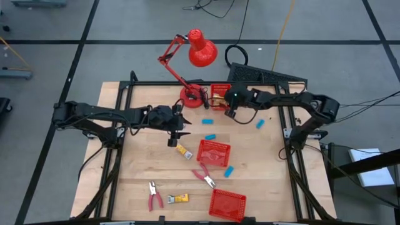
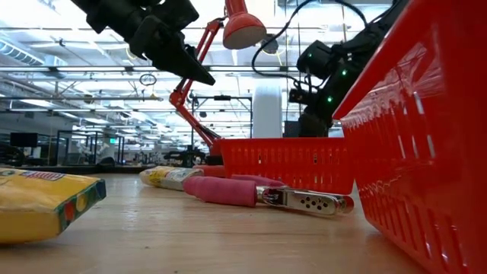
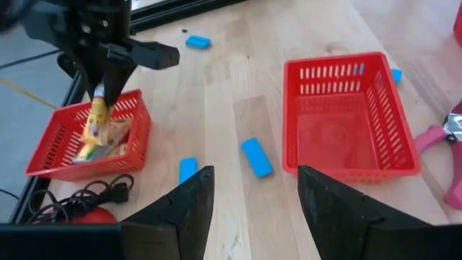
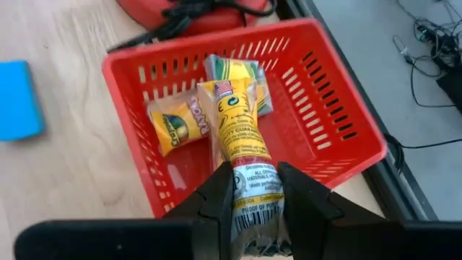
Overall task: Pick & Place School Supplies
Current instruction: Put the yellow crayon pack into the top red basket, then put the blue eraser into the middle red basket
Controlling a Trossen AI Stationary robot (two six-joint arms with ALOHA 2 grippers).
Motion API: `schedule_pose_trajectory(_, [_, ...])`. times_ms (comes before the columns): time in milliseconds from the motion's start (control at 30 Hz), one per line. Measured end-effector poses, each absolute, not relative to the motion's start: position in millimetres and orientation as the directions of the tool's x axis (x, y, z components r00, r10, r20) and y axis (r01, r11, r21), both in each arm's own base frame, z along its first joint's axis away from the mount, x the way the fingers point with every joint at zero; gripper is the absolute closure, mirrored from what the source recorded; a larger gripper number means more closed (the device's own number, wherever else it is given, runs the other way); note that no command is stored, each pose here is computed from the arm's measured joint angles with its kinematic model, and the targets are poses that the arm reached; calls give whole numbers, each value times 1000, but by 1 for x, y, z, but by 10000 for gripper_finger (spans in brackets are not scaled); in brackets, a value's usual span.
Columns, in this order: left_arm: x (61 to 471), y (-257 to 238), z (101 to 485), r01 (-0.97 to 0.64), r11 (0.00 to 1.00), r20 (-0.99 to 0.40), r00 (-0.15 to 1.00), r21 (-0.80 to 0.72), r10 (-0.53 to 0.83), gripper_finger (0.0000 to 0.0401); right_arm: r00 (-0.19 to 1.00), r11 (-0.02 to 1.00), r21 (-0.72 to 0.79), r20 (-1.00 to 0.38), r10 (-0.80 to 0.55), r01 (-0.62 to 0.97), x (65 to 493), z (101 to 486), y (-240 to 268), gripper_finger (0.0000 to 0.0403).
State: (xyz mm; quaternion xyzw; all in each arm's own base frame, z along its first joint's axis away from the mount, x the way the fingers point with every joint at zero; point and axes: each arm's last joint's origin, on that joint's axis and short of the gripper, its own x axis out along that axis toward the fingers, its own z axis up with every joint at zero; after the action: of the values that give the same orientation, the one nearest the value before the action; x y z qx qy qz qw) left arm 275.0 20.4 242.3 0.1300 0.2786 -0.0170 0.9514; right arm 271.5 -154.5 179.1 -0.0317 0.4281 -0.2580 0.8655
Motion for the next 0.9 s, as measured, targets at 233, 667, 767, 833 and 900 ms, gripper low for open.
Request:
schedule_pose_trajectory(233, [275, 20, 244, 104, 964, -521, 852, 246, 41, 197, 494, 866, -270, -733, -468, 420, 276, 172, -151, 231])
schedule_pose_trajectory(667, [275, 20, 244, 109, 962, -525, 850, 250, 40, 197, 582, 864, -330, -640, -501, 381, 291, 194, -122, 144])
schedule_pose_trajectory(767, [275, 20, 243, 114, 961, -532, 846, 253, 40, 199, 603, 915, -290, -688, -404, 282, 297, 193, -102, 147])
schedule_pose_trajectory(833, [274, 20, 242, 115, 961, -538, 842, 252, 40, 201, 625, 949, -235, -714, -316, 211, 300, 192, -89, 147])
schedule_pose_trajectory(900, [274, 21, 242, 114, 961, -538, 842, 252, 41, 203, 643, 966, -206, -721, -258, 157, 304, 192, -76, 147])
